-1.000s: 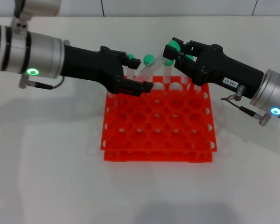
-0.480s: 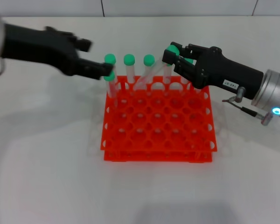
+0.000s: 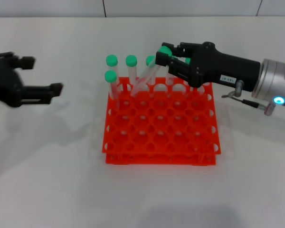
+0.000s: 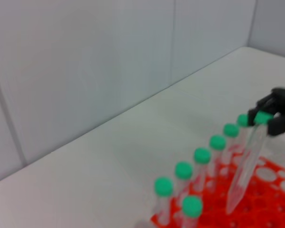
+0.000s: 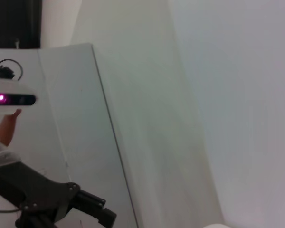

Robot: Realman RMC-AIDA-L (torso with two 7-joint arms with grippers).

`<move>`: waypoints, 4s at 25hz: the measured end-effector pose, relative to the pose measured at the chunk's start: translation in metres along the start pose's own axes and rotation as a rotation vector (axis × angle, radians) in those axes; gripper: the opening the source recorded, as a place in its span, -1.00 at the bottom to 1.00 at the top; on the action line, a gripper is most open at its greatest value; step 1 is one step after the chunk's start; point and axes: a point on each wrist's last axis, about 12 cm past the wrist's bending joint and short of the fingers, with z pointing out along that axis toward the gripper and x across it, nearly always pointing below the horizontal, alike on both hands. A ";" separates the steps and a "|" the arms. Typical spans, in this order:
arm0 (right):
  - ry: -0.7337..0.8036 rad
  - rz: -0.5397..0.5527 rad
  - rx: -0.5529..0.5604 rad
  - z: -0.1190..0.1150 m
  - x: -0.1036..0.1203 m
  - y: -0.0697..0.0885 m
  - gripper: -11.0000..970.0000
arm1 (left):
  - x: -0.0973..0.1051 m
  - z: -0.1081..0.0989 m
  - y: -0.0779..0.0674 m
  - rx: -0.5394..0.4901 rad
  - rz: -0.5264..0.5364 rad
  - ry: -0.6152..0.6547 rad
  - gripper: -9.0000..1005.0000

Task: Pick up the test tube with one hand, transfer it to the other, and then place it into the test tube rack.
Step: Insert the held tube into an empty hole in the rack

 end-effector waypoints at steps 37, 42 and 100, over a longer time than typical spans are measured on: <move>0.349 -0.155 -0.048 0.057 -0.063 -0.008 -0.30 | 0.177 -0.013 0.013 -0.096 -0.129 -0.307 0.73; 0.350 -0.164 -0.040 0.059 -0.064 -0.008 -0.29 | 0.177 -0.012 0.014 -0.095 -0.127 -0.303 0.73; 0.499 -0.262 -0.052 0.086 -0.043 -0.002 -0.18 | 0.171 0.001 0.023 -0.103 -0.130 -0.295 0.74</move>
